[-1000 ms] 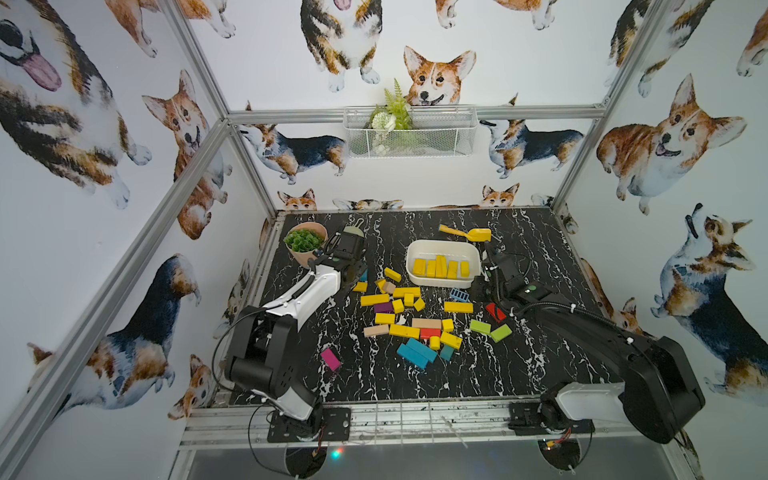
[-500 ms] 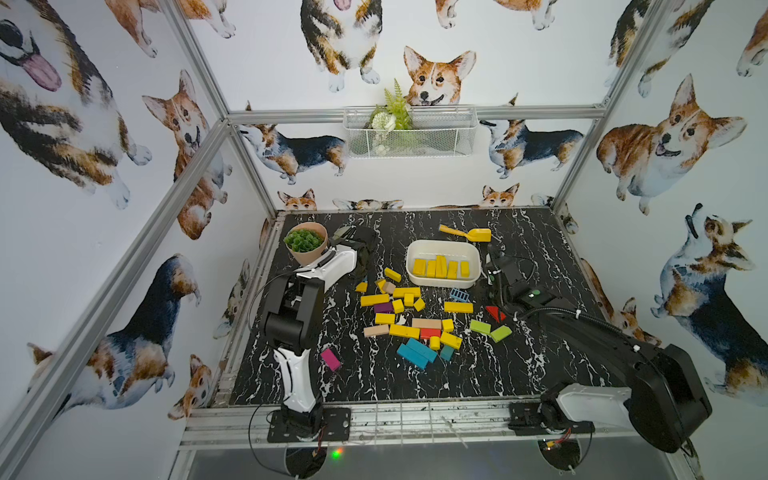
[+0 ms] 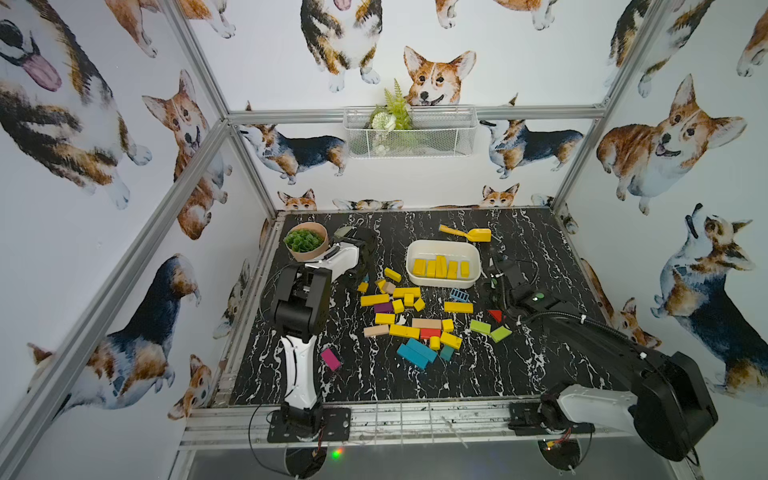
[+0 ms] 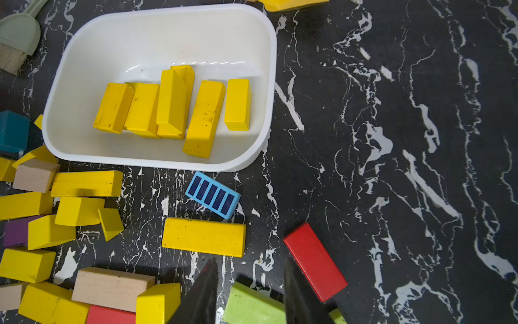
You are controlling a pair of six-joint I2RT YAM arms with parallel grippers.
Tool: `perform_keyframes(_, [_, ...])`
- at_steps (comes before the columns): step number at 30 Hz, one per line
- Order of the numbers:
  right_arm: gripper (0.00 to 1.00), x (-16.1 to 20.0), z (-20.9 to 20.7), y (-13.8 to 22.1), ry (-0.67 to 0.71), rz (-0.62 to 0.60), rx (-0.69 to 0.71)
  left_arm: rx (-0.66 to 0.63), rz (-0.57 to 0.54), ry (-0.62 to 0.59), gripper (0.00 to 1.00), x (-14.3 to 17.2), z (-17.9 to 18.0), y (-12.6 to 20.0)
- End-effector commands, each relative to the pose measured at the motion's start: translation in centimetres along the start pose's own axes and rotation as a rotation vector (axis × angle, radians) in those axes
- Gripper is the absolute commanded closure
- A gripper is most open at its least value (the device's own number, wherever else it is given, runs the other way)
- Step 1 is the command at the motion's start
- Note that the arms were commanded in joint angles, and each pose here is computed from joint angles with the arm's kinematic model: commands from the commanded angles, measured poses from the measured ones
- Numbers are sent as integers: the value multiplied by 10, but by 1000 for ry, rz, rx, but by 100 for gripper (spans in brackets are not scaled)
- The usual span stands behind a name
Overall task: Pick out the yellow building blocks
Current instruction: Pick up the building block from the center of the board.
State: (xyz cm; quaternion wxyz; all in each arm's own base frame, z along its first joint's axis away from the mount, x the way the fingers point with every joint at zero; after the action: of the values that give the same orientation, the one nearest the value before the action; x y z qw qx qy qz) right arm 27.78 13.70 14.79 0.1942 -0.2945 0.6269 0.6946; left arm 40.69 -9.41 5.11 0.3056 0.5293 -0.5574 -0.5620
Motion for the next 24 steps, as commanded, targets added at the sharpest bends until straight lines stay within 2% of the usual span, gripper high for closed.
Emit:
perform_keyframes(1, [59,3,-5,1,-13,6,27,-49,-7,22,51,1,9,-3])
perform_keyframes(8, [59,2,-5,1,-12,4,29,-72,-10,-3,59,10,20,-9])
perform_keyframes(15, [59,-2,-6,4,-10,-8,33,-57,-56,-80,70,3,15,-8])
perform_keyframes(19, [59,-4,-6,7,-7,-17,34,-5,-97,-137,77,-7,1,9])
perform_keyframes(24, [59,-4,-8,10,-7,-25,40,56,-189,-249,81,-27,-8,52])
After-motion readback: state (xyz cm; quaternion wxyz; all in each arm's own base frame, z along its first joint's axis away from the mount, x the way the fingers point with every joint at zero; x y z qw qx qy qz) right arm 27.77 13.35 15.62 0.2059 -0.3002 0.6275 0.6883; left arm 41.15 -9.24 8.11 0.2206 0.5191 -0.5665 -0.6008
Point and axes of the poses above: each gripper's point midway between its finger pads, its own y axis back along the fingers, its own z axis along the line the jaws close on, x = y × z, the point moved 3 cm from there along y, back along the fingers, and after that the axes turned 10 degrees about y, right-handed, at the moved point
